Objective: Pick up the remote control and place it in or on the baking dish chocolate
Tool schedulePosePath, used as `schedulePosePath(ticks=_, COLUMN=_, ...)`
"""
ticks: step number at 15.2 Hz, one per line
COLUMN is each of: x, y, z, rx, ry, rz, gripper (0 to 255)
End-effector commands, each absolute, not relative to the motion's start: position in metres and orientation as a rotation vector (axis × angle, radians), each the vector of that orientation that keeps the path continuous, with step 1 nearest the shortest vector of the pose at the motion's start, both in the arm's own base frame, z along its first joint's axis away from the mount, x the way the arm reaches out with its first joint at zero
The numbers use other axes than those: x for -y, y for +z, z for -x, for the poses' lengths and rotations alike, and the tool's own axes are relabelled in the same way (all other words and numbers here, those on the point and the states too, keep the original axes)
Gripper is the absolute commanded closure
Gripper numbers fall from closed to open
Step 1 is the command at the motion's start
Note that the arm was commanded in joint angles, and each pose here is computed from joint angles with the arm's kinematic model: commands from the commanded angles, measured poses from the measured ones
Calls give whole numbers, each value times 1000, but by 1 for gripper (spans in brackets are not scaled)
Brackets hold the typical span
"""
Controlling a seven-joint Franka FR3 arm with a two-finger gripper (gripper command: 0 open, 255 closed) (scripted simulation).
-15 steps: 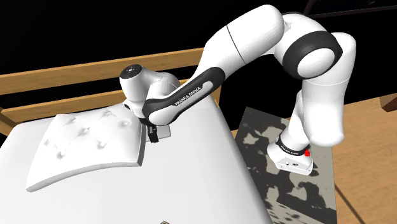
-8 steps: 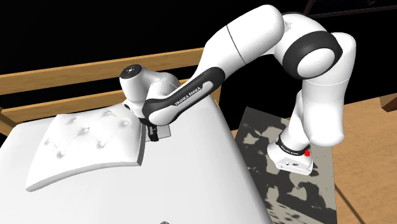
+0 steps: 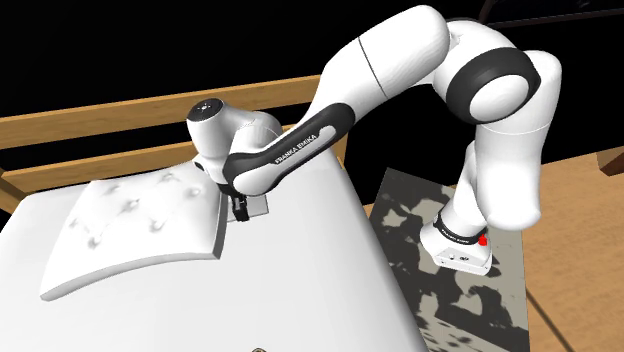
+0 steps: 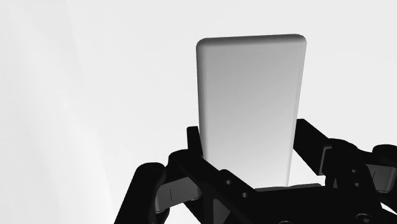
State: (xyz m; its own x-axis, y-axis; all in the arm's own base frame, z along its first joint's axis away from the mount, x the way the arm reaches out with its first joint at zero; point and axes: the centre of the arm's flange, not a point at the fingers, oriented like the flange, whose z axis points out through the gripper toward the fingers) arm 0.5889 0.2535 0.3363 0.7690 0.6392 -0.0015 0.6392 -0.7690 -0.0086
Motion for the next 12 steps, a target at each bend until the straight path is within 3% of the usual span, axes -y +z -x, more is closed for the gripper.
schedulePosePath(ticks=1, x=-254, y=346, z=-589, rx=1065, ry=5, rz=2947, gripper=255)
schedulePosePath(ticks=12, x=-254, y=404, z=-589, rx=1065, ry=5, rz=2948, gripper=255)
